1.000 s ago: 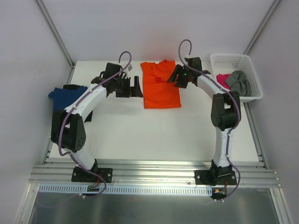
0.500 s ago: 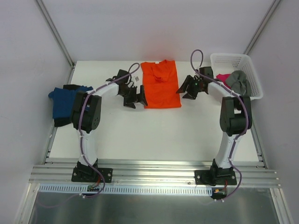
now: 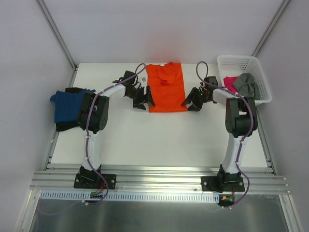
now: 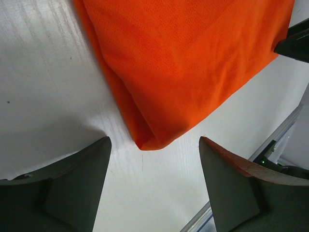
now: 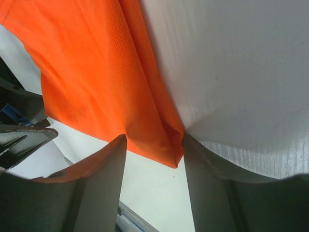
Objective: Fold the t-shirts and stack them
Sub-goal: Fold the tshirt
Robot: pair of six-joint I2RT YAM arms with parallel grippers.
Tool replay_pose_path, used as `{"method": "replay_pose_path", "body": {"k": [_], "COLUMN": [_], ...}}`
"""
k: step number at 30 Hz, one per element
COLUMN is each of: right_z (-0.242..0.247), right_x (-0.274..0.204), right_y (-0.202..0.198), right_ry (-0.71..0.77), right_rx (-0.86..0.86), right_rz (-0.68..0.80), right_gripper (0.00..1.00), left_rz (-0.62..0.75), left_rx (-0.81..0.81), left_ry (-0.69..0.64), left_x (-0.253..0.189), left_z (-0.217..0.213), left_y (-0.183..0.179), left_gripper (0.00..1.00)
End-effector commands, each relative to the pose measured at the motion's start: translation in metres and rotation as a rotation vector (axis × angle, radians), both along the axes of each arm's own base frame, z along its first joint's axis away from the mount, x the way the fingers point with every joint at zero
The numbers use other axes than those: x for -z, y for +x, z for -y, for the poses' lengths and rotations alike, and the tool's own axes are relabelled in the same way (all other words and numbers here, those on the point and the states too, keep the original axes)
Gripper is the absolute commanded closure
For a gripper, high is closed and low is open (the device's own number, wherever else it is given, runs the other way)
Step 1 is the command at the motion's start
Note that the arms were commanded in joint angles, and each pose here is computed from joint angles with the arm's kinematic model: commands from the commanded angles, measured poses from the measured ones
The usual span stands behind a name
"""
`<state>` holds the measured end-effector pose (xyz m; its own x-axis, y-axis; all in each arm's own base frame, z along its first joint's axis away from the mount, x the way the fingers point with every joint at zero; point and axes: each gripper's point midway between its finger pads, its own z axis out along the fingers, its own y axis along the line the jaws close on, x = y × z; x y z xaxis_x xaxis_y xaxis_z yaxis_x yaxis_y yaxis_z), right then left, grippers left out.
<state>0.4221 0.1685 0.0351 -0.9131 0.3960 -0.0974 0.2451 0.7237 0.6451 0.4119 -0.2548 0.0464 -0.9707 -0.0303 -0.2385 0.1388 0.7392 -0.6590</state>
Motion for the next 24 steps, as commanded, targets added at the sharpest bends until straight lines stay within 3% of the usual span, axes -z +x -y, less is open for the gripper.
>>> {"method": "replay_pose_path", "body": {"k": [1,7,12,14,24], "right_z": [-0.001,-0.004,-0.003,-0.003,-0.005], "right_x": [0.006,0.008,0.011,0.011,0.000], "right_y": [-0.005,-0.004,-0.009,-0.011,-0.032], "right_ry": [0.028,0.047,0.037,0.040,0.056], "right_rx": [0.013,0.008,0.011,0.011,-0.009], "right_rz": [-0.041,-0.043,-0.056,-0.058,-0.065], "right_gripper": [0.48,0.59,0.60,0.62,0.97], "left_rz": [-0.032,-0.060,-0.090,-0.108,-0.115], "left_rx": [0.007,0.025,0.027,0.027,0.032], "left_ry": [-0.013,-0.036,-0.056,-0.061,-0.071], "left_x": [0.010,0.017,0.015,0.015,-0.001], "left_z": [0.007,0.019,0.023,0.023,0.015], "left_y": [-0.003,-0.009,-0.019,-0.026,-0.051], "left_gripper": [0.25,0.41,0.53,0.62,0.78]}}
